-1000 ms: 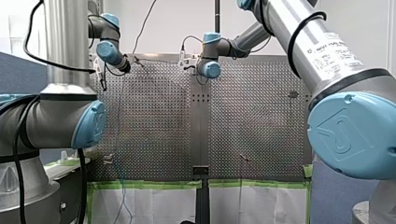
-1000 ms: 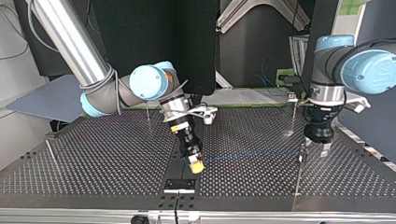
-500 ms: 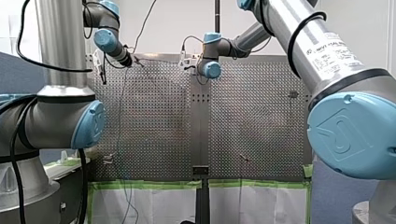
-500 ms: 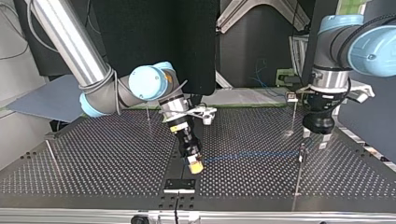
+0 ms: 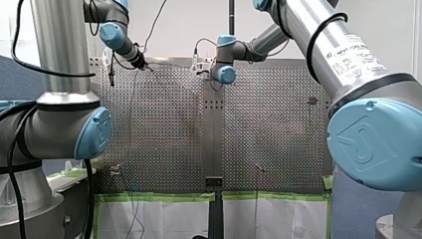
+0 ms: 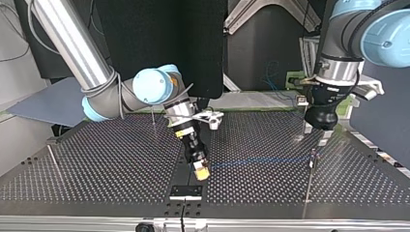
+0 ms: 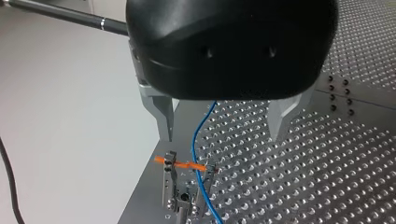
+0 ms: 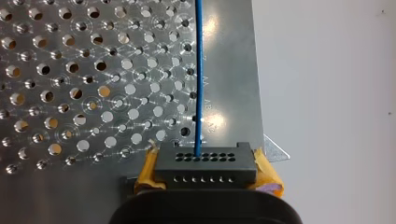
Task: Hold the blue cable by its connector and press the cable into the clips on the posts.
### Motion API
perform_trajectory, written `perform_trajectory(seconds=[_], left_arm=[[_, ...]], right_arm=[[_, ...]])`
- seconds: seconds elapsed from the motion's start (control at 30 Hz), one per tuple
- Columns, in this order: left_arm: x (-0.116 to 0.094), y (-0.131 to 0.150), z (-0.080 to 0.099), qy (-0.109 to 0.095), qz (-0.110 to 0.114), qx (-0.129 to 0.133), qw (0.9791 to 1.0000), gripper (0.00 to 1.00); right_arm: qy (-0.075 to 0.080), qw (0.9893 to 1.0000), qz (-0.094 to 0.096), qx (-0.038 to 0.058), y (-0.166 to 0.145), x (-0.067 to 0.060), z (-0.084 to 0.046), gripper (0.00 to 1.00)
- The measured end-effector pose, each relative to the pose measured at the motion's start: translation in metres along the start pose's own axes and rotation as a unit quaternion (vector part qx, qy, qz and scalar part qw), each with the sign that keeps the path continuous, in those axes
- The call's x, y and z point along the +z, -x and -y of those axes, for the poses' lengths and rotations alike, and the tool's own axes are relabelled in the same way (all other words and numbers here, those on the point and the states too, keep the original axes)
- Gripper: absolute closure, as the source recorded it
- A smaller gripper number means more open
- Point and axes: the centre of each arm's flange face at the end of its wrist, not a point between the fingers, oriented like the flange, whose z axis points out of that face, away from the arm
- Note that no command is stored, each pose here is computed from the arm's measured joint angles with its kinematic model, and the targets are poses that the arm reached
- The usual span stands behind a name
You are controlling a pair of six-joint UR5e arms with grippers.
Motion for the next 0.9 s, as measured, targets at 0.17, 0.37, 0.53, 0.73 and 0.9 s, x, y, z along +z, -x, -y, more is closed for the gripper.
perform_trajectory(seconds=[0.17, 0.37, 0.53, 0.73, 0.9], left_arm=[[0.0004, 0.001, -0.0007, 0.008, 0.006, 0.021, 0.9997, 0.0], [0.0022, 0.0035, -0.0013, 0.014, 0.017, 0.042, 0.9989, 0.0], [0.0045, 0.0044, -0.0011, 0.012, 0.025, 0.052, 0.9983, 0.0], [0.0052, 0.0038, 0.0001, 0.01, 0.026, 0.057, 0.998, 0.0], [0.0047, 0.0027, 0.0023, 0.008, 0.024, 0.057, 0.998, 0.0]], right_arm=[[0.0, 1.0, 0.001, 0.0001, 0.0002, -0.0001, 0.0005, 1.0], [0.0, 1.0, 0.001, 0.0002, 0.0007, -0.0002, 0.0008, 1.0], [-0.001, 1.0, 0.001, 0.0003, 0.0008, -0.0002, 0.0009, 1.0], [-0.001, 1.0, 0.001, 0.0003, 0.001, -0.0003, 0.001, 1.0], [-0.001, 1.0, 0.002, 0.0003, 0.0011, -0.0003, 0.001, 1.0]])
